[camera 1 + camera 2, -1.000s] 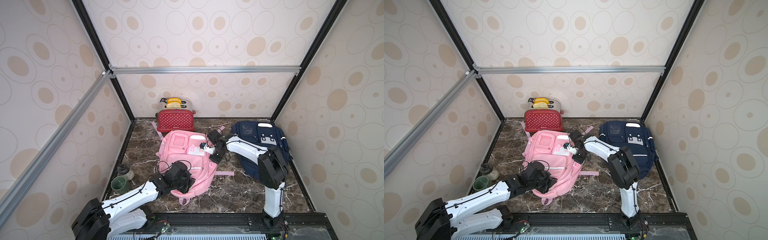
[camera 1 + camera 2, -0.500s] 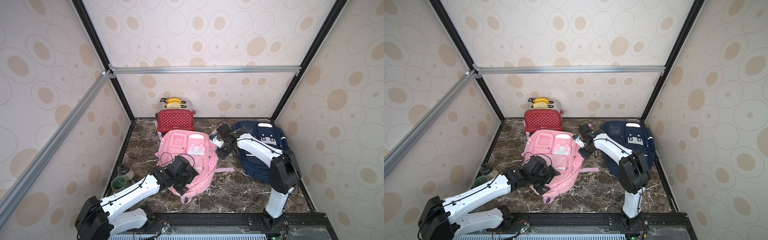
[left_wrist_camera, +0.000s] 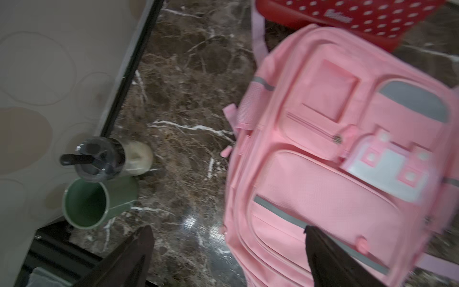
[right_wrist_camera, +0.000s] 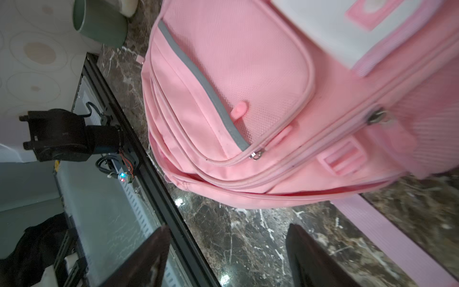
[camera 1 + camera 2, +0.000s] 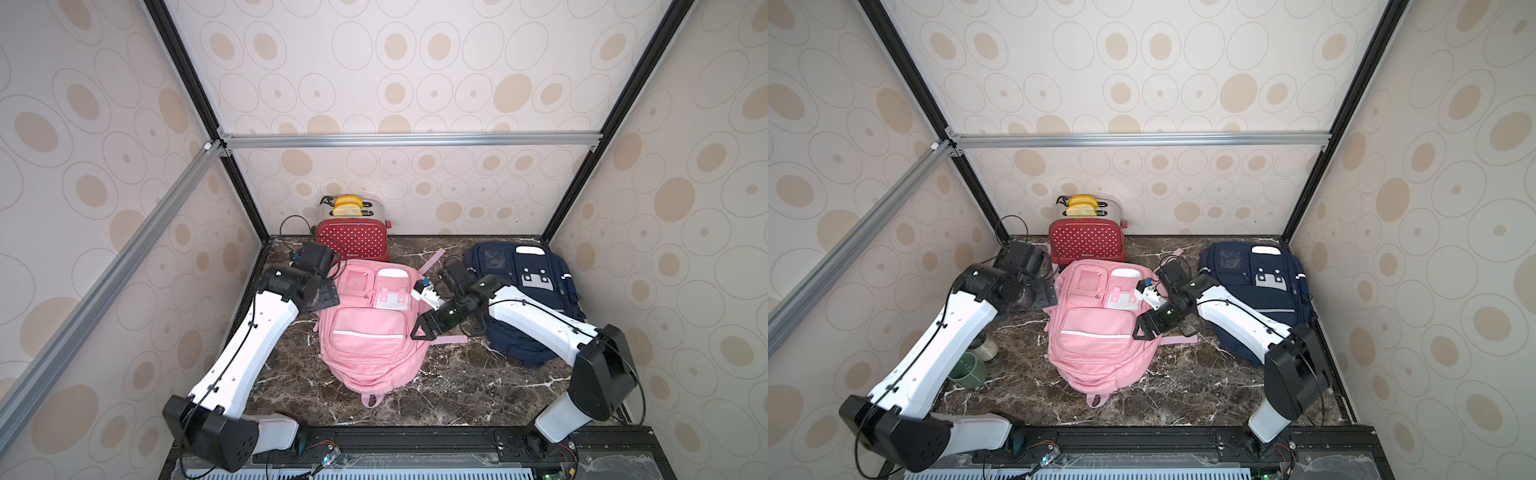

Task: Zip up the backpack
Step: Adjust the backpack at the center of the board.

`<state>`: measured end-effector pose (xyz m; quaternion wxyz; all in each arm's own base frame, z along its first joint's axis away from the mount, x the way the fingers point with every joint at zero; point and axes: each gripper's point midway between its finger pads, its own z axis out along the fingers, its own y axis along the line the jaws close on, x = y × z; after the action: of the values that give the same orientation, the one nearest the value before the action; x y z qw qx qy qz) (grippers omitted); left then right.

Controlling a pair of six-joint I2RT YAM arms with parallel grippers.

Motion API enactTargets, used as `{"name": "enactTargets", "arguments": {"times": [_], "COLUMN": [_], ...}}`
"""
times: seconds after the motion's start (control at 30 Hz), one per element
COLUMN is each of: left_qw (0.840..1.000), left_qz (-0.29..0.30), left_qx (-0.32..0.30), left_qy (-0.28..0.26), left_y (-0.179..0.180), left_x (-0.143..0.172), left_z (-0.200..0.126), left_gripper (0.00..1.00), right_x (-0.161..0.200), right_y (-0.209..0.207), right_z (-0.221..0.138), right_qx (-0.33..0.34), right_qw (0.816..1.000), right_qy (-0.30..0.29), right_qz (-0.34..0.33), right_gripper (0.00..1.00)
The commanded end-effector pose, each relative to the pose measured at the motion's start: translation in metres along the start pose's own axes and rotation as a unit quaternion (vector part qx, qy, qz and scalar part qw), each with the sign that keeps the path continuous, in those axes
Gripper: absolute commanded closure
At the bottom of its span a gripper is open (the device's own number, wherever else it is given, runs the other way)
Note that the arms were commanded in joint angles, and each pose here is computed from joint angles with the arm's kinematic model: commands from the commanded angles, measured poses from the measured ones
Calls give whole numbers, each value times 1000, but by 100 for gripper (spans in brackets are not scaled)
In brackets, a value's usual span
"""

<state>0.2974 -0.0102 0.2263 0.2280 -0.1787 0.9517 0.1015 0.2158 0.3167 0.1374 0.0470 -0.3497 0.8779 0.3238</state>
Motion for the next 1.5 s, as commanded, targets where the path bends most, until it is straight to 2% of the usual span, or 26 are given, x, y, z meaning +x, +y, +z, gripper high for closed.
{"name": "enactTargets", "arguments": {"times": [0.0, 0.07, 0.13, 0.2, 0.3, 0.4, 0.47, 0.53, 0.63, 0.73, 0.8, 0.87, 0.97, 1.1, 1.27, 1.4, 1.47], "left_qw": [994, 992, 992, 993, 995, 993, 991, 989, 987, 986, 987, 986, 983, 979, 977, 975, 973], "left_qz": [86, 89, 79, 62, 46, 44, 45, 49, 54, 57, 56, 53, 42, 30, 28, 18, 11], "left_qx": [-35, -54, -53, -38, 27, 84, 109, 124, 122, 116, 111, 115, 131, 163, 179, 192, 201], "left_qy": [50, 66, 84, 90, 87, 66, 58, 69, 95, 103, 105, 107, 123, 120, 111, 107, 110], "left_y": [12, 15, 13, 8, -17, -40, -51, -59, -62, -63, -62, -65, -70, -85, -97, -107, -113], "left_x": [-1, -2, 0, -1, -3, -11, -14, -10, 0, 6, 7, 8, 16, 23, 25, 22, 23], "left_z": [43, 69, 93, 113, 132, 141, 146, 153, 168, 179, 183, 185, 186, 187, 190, 198, 203], "left_gripper": [11, 25, 32, 34, 34, 40, 47, 57, 57, 49, 47, 45, 45, 52, 55, 55, 63], "right_x": [3, 2, 1, 3, 12, 22, 27, 32, 40, 46, 51, 56, 50, 32, 7, 6, 10], "right_y": [-4, -11, -16, -22, -35, -43, -50, -56, -69, -86, -101, -121, -146, -174, -182, -183, -184], "right_z": [21, 35, 47, 58, 72, 79, 80, 79, 72, 59, 49, 38, 22, 13, 16, 12, 12], "right_qx": [-29, -33, -40, -41, -30, -23, -6, 2, 21, 55, 86, 125, 143, 183, 189, 198, 200], "right_qw": [997, 996, 994, 993, 990, 988, 988, 987, 986, 985, 982, 975, 975, 972, 973, 971, 971], "right_qy": [45, 61, 74, 87, 110, 128, 134, 140, 146, 153, 164, 179, 163, 146, 130, 128, 130], "right_qz": [47, 55, 66, 73, 79, 79, 76, 76, 76, 60, 39, 31, 42, 13, -19, -32, -32], "right_gripper": [21, 21, 24, 25, 29, 45, 64, 74, 86, 93, 96, 97, 96, 95, 97, 97, 97]}}
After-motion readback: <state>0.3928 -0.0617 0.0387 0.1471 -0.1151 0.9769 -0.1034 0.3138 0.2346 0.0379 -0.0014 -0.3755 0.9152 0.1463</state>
